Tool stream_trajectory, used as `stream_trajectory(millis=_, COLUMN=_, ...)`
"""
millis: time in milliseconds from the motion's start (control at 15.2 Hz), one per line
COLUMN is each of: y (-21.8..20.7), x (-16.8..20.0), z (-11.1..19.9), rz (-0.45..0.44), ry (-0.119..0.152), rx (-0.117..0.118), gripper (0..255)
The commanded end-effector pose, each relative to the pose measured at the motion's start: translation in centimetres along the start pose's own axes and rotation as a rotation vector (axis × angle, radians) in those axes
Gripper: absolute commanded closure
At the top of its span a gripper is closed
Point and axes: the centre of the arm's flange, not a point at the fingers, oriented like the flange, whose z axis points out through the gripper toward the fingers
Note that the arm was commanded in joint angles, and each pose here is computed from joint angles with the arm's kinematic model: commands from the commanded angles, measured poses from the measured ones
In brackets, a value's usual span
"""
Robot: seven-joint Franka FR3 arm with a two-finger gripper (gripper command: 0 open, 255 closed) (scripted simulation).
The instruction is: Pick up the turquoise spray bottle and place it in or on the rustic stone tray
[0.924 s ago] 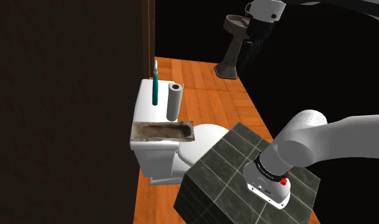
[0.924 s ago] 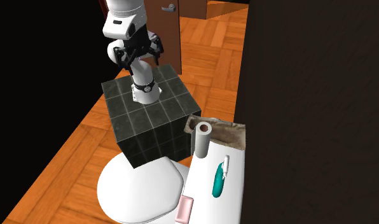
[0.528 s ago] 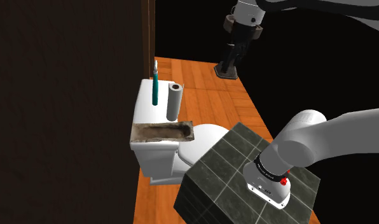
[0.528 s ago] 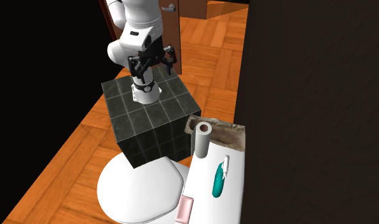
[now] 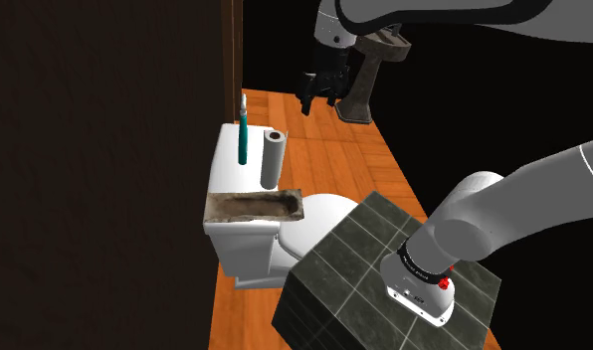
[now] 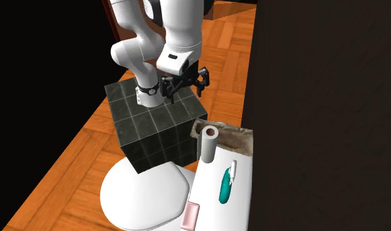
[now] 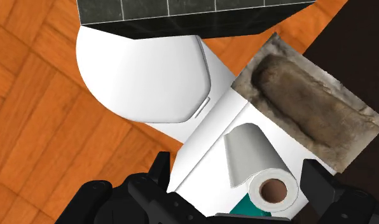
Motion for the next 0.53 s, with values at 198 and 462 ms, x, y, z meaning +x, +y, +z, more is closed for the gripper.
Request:
stream_trajectory(millis=198, y=-3.5, x=5.2, z=2.3, rz=0.082, ry=0.020, rx=-0.022, gripper=0)
stream_trajectory(millis=462, y=-5.9, x=9.6, z=4.0, rz=0.146, ry=0.035, rx=-0.040, gripper=0)
